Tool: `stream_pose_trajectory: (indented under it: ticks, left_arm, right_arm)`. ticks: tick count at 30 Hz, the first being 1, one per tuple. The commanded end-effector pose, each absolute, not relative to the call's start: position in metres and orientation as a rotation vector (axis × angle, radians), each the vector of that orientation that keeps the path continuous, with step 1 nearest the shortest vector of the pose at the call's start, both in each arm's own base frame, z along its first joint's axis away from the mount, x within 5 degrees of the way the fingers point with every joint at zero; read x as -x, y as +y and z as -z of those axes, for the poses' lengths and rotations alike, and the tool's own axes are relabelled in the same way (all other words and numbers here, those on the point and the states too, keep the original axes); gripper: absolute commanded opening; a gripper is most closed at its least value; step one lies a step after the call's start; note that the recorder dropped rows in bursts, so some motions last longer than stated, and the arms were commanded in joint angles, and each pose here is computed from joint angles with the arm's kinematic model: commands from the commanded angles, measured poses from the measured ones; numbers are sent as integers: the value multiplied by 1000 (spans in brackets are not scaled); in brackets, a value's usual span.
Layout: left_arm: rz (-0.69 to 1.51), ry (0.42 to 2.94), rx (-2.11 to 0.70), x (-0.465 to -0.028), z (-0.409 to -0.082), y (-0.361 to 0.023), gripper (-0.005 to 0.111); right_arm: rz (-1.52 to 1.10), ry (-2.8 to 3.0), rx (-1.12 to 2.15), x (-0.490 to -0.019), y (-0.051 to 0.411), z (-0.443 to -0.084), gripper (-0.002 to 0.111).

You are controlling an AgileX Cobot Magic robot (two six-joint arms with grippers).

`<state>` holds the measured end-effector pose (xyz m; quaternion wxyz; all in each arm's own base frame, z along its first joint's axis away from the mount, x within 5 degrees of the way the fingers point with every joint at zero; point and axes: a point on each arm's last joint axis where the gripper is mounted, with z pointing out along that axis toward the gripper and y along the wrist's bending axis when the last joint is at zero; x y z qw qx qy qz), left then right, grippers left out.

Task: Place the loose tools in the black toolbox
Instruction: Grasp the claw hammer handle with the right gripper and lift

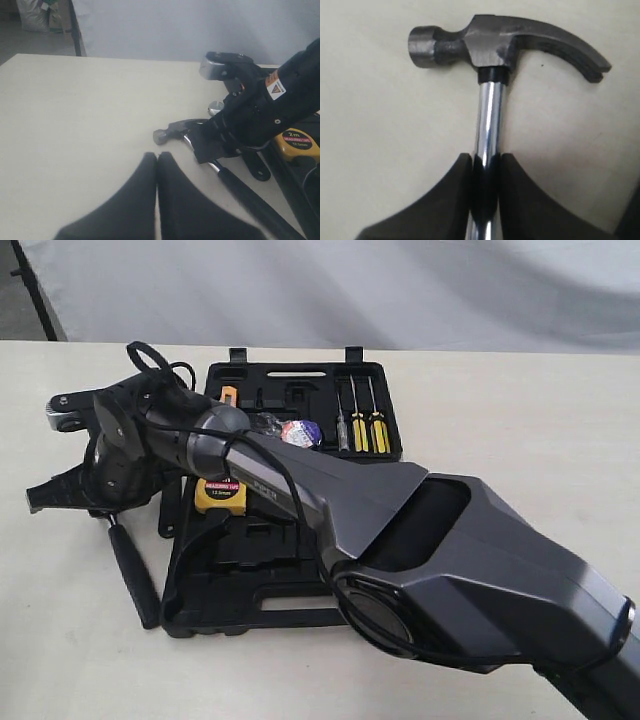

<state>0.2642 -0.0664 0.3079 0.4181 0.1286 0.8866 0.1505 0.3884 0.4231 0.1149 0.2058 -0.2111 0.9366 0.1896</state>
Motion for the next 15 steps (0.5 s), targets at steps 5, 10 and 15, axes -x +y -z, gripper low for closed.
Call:
stream_pose_trajectory:
  ticks: [5, 10, 15]
  left_arm:
    - [-348, 2223, -306, -263, -307, -66, 1]
    - [-348, 2223, -306, -263, -307, -66, 1]
    - [-348, 2223, -306, -263, -307, -66, 1]
  right_arm:
    - [-677, 2573, 441, -385, 426, -162, 0]
    - [-674, 2523, 483, -385, 412, -213, 0]
    - [-480, 2627, 830, -373, 388, -226, -1]
